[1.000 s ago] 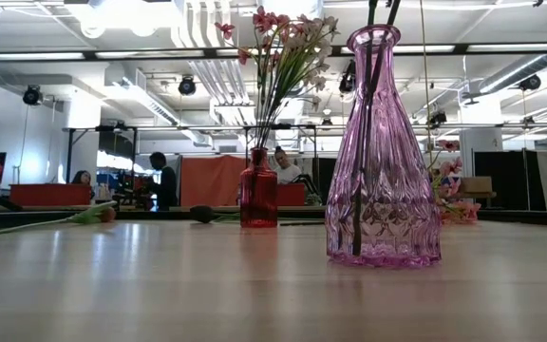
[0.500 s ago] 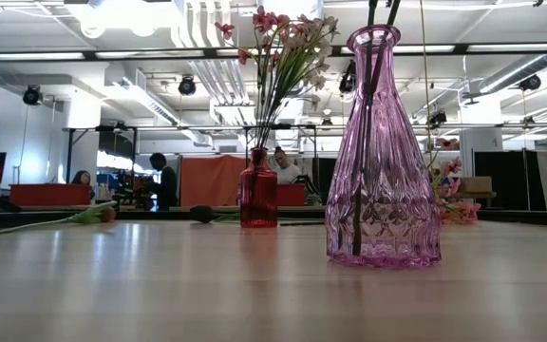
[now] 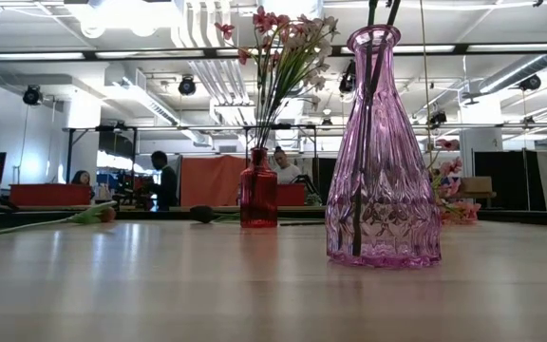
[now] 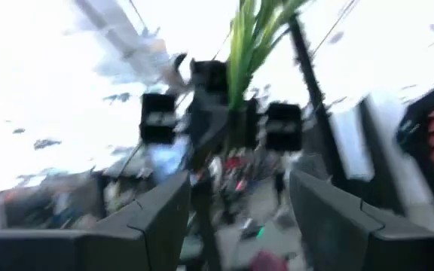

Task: Sort flowers into vase by color
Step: Put the white flowers into the red vase

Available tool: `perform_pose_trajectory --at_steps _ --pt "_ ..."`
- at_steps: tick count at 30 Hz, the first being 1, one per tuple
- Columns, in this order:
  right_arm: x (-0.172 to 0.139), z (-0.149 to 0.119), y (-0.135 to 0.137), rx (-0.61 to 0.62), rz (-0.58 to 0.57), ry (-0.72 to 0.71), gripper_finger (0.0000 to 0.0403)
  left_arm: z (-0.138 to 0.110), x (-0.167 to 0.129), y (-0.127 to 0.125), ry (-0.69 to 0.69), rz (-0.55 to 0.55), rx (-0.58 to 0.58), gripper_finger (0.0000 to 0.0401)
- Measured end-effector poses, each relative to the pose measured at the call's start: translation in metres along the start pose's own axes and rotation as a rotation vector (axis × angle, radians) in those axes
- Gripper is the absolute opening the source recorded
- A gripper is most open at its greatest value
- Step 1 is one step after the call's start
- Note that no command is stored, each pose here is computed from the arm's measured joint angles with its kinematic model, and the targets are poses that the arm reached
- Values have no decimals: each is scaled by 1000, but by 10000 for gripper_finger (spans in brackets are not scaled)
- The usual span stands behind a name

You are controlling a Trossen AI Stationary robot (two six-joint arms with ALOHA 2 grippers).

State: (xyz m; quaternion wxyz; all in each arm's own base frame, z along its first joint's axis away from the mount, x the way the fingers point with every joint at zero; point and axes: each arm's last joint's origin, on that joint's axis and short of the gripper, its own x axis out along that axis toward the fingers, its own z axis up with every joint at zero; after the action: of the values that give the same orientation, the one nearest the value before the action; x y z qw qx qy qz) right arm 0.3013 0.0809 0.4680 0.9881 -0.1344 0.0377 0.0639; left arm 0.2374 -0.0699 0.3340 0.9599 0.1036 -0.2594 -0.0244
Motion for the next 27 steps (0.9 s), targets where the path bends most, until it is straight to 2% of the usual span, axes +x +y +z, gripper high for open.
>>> perform_pose_trajectory --at_steps 3,9,19,22,27 --pt "4 -11 0 -5 -10 -39 13 -6 13 6 -29 -66 -20 211" --pt "11 -26 5 -22 2 -2 13 -25 50 5 11 -63 2 211" --pt "13 -35 1 -80 -7 47 13 -28 93 5 -41 -58 101 207" --pt "12 -39 1 -91 3 82 13 -28 98 8 -53 -45 119 185" --pt "10 -41 1 -95 9 109 13 -32 99 12 -37 -39 130 108"
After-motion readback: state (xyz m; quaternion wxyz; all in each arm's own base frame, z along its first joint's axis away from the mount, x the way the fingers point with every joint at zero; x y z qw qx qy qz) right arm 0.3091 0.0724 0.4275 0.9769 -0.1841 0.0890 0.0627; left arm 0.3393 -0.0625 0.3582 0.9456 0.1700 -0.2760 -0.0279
